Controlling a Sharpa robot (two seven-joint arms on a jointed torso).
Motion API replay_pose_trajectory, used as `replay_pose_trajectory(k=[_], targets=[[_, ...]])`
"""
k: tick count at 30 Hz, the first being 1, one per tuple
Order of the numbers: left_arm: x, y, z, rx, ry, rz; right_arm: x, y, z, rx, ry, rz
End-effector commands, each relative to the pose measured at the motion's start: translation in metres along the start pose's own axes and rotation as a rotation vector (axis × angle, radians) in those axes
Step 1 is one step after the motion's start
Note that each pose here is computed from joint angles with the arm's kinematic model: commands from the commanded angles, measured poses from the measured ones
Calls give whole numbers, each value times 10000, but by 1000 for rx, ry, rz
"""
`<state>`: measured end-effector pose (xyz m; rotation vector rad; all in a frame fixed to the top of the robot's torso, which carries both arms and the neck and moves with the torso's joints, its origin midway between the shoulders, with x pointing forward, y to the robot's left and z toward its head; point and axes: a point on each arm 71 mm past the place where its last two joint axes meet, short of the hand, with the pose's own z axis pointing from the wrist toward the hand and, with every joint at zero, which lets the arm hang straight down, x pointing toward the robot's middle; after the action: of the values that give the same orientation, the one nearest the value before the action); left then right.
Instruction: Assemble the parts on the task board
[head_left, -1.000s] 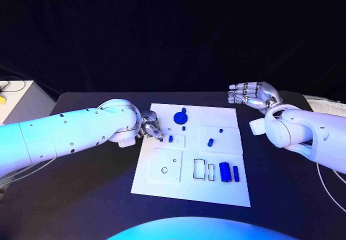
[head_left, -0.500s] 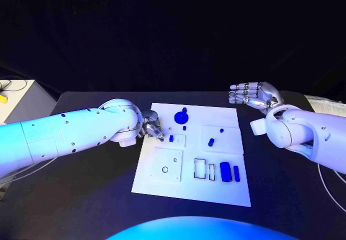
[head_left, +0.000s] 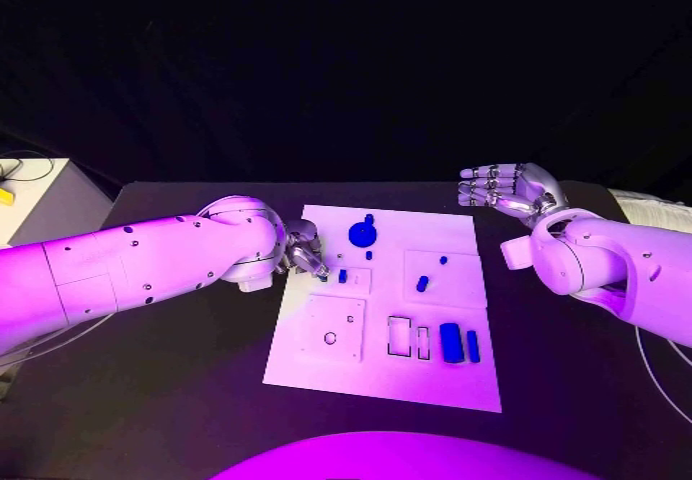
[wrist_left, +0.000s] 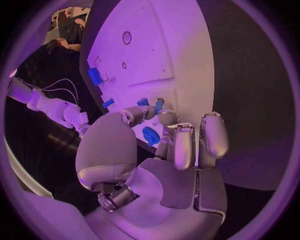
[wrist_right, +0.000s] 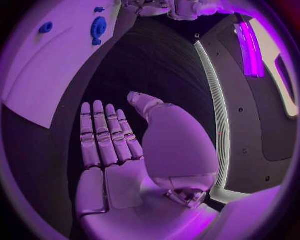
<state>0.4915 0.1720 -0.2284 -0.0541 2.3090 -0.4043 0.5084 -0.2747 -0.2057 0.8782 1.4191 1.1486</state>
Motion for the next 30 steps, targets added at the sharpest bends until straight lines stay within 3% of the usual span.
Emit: replay_pose_trajectory(k=[1, 16, 30], targets=[[55, -5, 13, 6, 35, 33, 13, 8, 2, -12, 13, 1], [53, 17, 12, 0, 40, 35, 10, 7, 0, -13, 13, 1], [56, -13, 26, 3, 42, 35, 16, 8, 1, -13, 15, 2]])
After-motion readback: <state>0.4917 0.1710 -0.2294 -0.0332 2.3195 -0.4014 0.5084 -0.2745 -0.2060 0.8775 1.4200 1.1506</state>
